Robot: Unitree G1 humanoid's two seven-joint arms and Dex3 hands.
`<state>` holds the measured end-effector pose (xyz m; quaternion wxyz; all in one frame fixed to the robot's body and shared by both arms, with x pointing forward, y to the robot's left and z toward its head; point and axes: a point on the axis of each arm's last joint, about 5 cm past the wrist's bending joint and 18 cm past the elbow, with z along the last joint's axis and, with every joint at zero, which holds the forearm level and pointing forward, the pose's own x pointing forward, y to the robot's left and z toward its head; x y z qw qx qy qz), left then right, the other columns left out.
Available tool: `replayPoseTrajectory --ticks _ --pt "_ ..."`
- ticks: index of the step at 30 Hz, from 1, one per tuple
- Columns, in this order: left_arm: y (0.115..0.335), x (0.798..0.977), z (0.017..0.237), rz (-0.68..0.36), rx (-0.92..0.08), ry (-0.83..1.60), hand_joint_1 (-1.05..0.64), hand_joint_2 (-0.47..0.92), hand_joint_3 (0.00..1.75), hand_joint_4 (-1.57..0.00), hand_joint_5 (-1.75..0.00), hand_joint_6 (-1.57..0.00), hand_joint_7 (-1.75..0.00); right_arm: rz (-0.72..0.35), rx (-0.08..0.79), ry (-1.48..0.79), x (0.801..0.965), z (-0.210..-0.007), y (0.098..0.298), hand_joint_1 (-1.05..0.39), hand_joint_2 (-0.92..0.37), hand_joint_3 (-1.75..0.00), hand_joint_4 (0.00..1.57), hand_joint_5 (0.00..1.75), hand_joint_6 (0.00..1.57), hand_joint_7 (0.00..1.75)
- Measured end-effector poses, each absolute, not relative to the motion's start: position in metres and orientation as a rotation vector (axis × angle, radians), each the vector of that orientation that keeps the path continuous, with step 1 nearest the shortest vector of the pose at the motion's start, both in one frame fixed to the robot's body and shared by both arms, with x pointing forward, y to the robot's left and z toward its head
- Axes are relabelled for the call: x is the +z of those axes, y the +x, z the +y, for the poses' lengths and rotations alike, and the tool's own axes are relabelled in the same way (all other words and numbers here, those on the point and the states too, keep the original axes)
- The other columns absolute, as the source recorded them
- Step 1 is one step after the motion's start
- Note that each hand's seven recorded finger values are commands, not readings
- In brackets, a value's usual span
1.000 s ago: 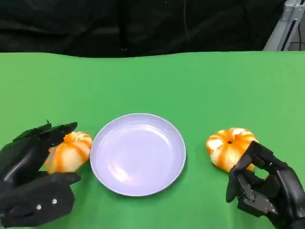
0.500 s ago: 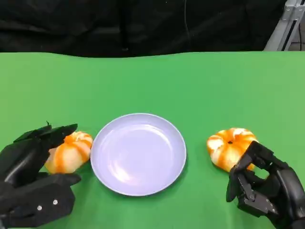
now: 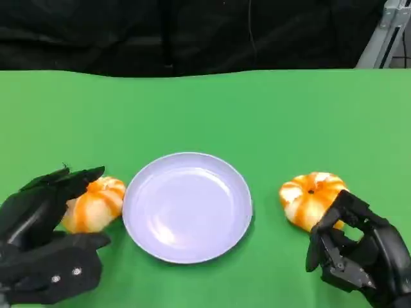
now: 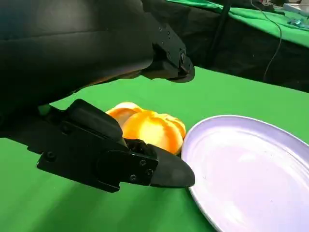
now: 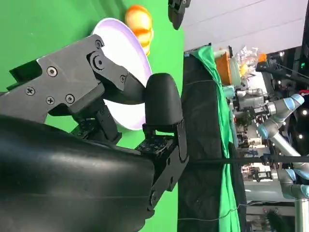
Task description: Grasp the bread from the table and place it into the plate.
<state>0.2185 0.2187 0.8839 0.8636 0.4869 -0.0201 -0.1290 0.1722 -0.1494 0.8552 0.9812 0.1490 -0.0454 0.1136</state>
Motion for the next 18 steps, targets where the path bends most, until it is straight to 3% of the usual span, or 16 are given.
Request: replayPoseTrajectory --ticks 4,8,18 --pt "0.243 0.866 0.216 0.047 -0.396 1.182 -0.76 0.92 0.18 -0.31 -0.07 -0.45 -0.02 -0.097 0.237 0.306 0.856 -0.147 0.174 -0.14 -0.61 -1.08 0.84 1.75 0.61 1.75" --pt "0.253 0.864 0.215 0.012 -0.401 1.219 -0.76 0.92 0.18 -0.32 -0.06 -0.46 -0.02 -0.095 0.233 0.307 0.856 -0.147 0.174 -0.14 -0.61 -1.09 0.83 1.75 0.6 1.74" --pt "0.254 0.856 0.215 0.004 -0.417 1.224 -0.76 0.92 0.18 -0.34 -0.05 -0.47 -0.01 -0.095 0.233 0.3 0.857 -0.146 0.174 -0.15 -0.61 -1.09 0.84 1.75 0.61 1.75"
